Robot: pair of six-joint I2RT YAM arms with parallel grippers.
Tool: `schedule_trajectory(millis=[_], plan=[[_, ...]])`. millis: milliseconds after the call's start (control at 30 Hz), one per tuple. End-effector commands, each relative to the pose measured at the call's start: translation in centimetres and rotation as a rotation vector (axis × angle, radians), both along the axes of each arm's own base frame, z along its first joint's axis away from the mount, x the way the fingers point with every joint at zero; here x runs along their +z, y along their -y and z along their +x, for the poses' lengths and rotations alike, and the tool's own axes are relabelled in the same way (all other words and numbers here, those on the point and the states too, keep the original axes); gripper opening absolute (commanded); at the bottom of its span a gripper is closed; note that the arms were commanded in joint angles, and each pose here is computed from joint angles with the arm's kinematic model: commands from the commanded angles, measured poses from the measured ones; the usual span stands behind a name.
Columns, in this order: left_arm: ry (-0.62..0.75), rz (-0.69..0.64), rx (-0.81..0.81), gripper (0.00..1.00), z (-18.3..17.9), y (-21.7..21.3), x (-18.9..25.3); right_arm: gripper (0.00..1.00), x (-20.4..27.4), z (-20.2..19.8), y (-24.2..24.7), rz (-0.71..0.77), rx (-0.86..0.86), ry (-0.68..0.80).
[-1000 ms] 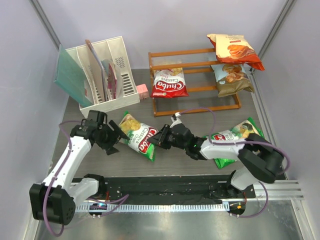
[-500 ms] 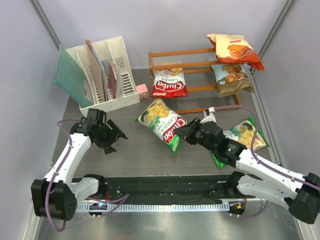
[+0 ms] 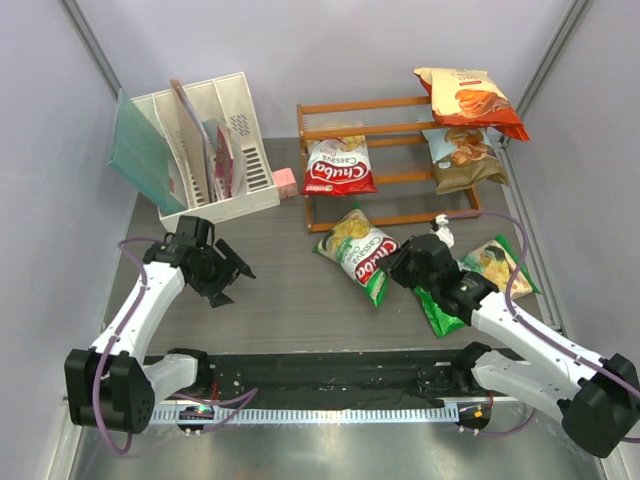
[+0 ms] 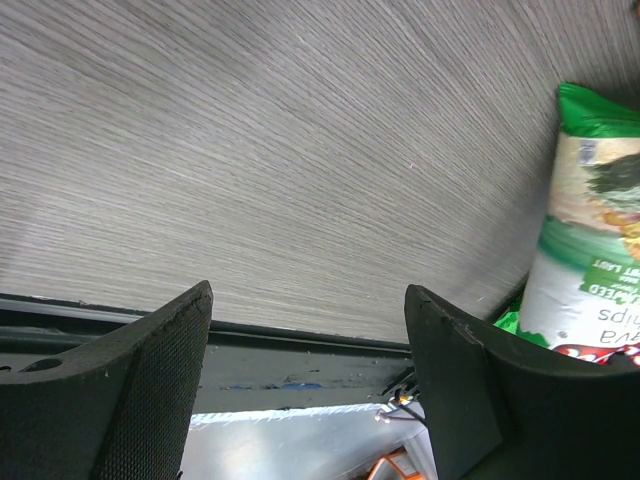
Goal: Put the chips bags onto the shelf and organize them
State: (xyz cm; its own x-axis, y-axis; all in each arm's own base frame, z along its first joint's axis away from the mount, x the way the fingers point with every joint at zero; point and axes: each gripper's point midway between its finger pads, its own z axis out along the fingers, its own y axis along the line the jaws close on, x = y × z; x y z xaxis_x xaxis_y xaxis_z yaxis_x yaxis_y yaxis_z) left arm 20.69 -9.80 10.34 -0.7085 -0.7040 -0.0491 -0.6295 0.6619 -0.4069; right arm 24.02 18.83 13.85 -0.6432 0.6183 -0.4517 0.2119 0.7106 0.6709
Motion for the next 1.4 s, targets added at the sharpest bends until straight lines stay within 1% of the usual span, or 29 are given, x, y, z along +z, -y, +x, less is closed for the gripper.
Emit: schedule_trajectory(millis=[0,33,167,300,433,533,567,667,733,767,833,933,1067,1100,1167,1200,1267,1300,1367], plan=[[0.055,0.005,0.01,0.77,1.1,-0.2,0.9,0.01,4.5,2.6,0.9,0.047,-0.051,0.137],[0.058,0.004,0.01,0.77,1.2,-0.2,0.9,0.01,4.7,2.8,1.1,0.055,-0.051,0.136],[0.057,-0.003,0.01,0.77,1.4,0.0,0.8,0.01,7.9,3.8,0.6,0.041,-0.018,0.21],[0.051,-0.006,0.006,0.77,1.8,0.1,0.6,0.01,8.6,4.7,1.1,0.017,-0.036,0.217],[0.055,-0.01,0.004,0.76,2.2,0.2,0.9,0.01,8.8,5.2,1.9,0.065,-0.077,0.215],[0.057,0.005,0.004,0.77,2.4,0.0,0.8,0.01,7.8,6.0,2.3,0.135,-0.137,0.208],[0.054,0.005,0.0,0.76,2.4,0.0,0.7,0.01,7.2,6.5,2.2,0.189,-0.166,0.226],[0.037,0.005,-0.007,0.76,2.4,0.1,0.5,0.01,6.2,7.5,2.3,0.267,-0.231,0.258],[0.036,0.011,-0.018,0.76,2.6,0.0,0.5,0.01,5.5,8.1,2.1,0.283,-0.244,0.26],[0.028,0.016,-0.019,0.76,2.7,0.0,0.4,0.01,5.8,8.5,1.9,0.304,-0.241,0.287],[0.032,0.024,-0.03,0.76,2.9,-0.1,0.7,0.01,5.3,9.0,1.7,0.354,-0.266,0.272],[0.023,0.031,-0.036,0.76,3.2,-0.1,0.7,0.01,5.2,9.8,0.8,0.436,-0.262,0.288],[0.026,0.032,-0.039,0.76,3.4,-0.1,0.6,0.01,5.2,11.1,-0.1,0.426,-0.248,0.276],[0.023,0.035,-0.038,0.76,3.4,-0.1,0.3,0.01,4.2,11.6,-0.3,0.418,-0.255,0.253],[0.016,0.029,-0.033,0.76,3.5,0.0,0.0,0.01,4.5,12.6,-0.8,0.435,-0.258,0.272],[0.015,0.025,-0.033,0.76,3.5,0.0,-0.1,0.01,2.9,13.3,-1.2,0.413,-0.261,0.238],[0.012,0.014,-0.035,0.76,3.6,0.2,-0.2,0.01,3.2,14.6,-1.7,0.422,-0.271,0.235],[0.011,0.014,-0.035,0.76,3.6,0.2,-0.2,0.01,1.8,15.1,-1.9,0.41,-0.286,0.204],[0.019,0.021,-0.031,0.76,3.5,0.1,-0.3,0.01,1.6,16.1,-2.2,0.449,-0.311,0.198]])
